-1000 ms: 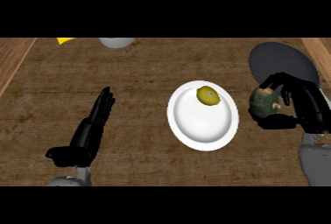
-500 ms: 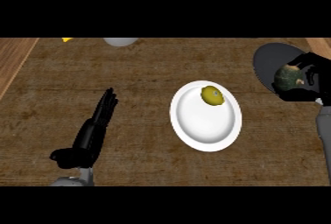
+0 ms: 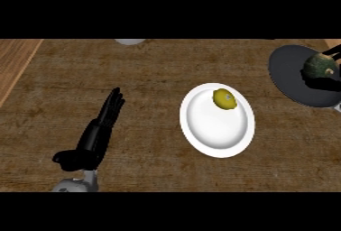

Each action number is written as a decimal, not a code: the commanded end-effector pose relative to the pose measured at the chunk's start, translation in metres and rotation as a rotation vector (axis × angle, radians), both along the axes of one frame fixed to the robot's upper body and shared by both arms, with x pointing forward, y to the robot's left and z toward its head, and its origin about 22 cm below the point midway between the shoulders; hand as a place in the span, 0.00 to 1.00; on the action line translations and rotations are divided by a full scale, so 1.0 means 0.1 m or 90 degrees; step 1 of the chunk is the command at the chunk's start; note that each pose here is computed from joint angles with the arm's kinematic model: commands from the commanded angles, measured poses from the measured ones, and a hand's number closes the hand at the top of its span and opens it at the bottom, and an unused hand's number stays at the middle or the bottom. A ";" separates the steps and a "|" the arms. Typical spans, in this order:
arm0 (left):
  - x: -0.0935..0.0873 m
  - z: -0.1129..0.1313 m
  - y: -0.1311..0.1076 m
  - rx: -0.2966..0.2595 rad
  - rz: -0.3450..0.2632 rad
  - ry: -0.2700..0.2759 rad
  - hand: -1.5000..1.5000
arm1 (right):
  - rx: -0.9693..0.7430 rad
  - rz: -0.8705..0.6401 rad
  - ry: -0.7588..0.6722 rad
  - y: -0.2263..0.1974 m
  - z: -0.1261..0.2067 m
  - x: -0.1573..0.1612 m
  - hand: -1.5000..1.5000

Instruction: Pick the squash from the plate and place it in the pan

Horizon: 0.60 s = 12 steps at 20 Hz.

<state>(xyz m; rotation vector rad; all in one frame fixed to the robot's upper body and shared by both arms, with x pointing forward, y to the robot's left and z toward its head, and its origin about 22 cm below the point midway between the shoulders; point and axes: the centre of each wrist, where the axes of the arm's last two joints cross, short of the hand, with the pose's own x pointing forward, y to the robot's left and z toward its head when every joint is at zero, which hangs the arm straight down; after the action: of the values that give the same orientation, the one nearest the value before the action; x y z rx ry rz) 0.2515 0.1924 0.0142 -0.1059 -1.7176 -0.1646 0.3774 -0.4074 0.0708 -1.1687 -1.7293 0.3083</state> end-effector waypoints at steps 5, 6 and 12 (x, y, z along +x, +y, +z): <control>-0.03 0.04 -0.03 -0.003 -0.018 -0.001 0.50 | 0.019 -0.037 -0.034 -0.24 0.08 0.07 1.00; 0.08 0.07 -0.06 0.002 -0.026 -0.011 0.50 | 0.017 -0.036 -0.034 -0.31 0.14 0.06 1.00; 0.01 0.08 -0.08 -0.003 -0.051 -0.026 0.50 | -0.023 0.003 0.275 -0.40 -0.12 -0.08 0.00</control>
<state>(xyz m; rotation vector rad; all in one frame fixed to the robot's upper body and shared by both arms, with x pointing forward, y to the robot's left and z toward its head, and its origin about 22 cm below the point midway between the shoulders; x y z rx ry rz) 0.2516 0.1853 0.0192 -0.1568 -1.7387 -0.2078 0.3752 -0.4433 0.0691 -1.1062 -1.5071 0.4102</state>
